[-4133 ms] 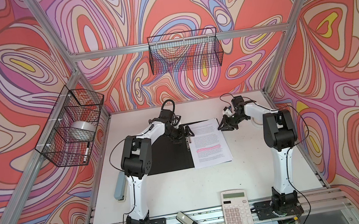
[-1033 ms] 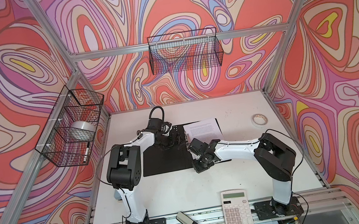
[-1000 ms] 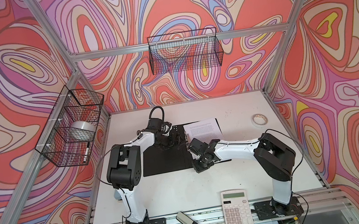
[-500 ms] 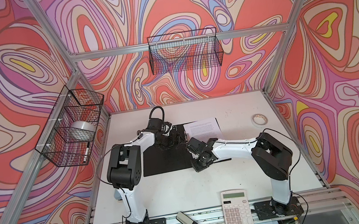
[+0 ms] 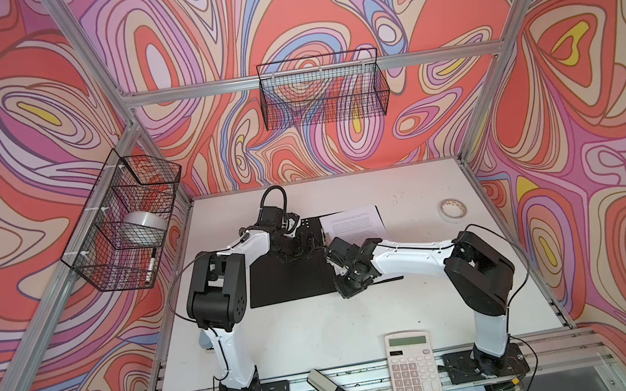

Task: Put the files into the folder

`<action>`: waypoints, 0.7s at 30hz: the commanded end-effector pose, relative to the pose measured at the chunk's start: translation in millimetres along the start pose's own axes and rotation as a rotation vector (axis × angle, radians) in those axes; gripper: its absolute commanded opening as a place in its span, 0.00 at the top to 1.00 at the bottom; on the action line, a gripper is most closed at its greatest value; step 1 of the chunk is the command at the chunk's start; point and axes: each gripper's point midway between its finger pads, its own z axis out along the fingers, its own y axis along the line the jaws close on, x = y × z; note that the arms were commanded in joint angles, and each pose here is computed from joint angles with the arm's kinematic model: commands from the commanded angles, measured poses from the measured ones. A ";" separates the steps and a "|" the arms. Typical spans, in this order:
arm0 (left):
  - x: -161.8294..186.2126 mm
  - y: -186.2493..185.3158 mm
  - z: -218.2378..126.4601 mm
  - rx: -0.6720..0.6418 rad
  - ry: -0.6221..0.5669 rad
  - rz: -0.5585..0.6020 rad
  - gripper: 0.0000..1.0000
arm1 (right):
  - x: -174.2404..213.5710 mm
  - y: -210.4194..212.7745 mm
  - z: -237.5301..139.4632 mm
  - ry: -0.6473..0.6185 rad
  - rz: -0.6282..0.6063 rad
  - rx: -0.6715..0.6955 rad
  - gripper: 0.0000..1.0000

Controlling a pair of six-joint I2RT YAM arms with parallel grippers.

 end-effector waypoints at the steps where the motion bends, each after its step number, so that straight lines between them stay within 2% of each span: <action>1: -7.4 -5.7 -9.5 0.006 -0.011 0.013 0.01 | -27.5 -5.0 -48.6 -0.108 0.042 -0.054 0.75; 3: -9.4 -7.7 -11.2 0.010 -0.016 0.015 0.00 | -43.2 -22.6 -69.7 -0.169 0.115 -0.097 0.72; 5: -10.9 -8.6 -11.8 0.011 -0.020 0.012 0.00 | -53.1 -53.8 -78.8 -0.184 0.204 -0.085 0.70; 9: -13.7 -10.5 -12.7 0.016 -0.025 0.008 0.00 | -56.9 -117.2 -80.9 -0.173 0.378 -0.034 0.67; 14: -10.5 -10.3 -8.8 0.023 -0.011 -0.007 0.00 | -56.8 -170.1 -75.9 -0.191 0.567 -0.078 0.65; 18: -5.8 -12.7 -3.5 0.031 0.009 -0.010 0.00 | -50.9 -192.2 -64.5 -0.178 0.645 -0.109 0.64; 21: -1.2 -16.6 -1.2 0.044 0.025 -0.008 0.00 | -43.0 -205.5 -57.1 -0.162 0.673 -0.077 0.64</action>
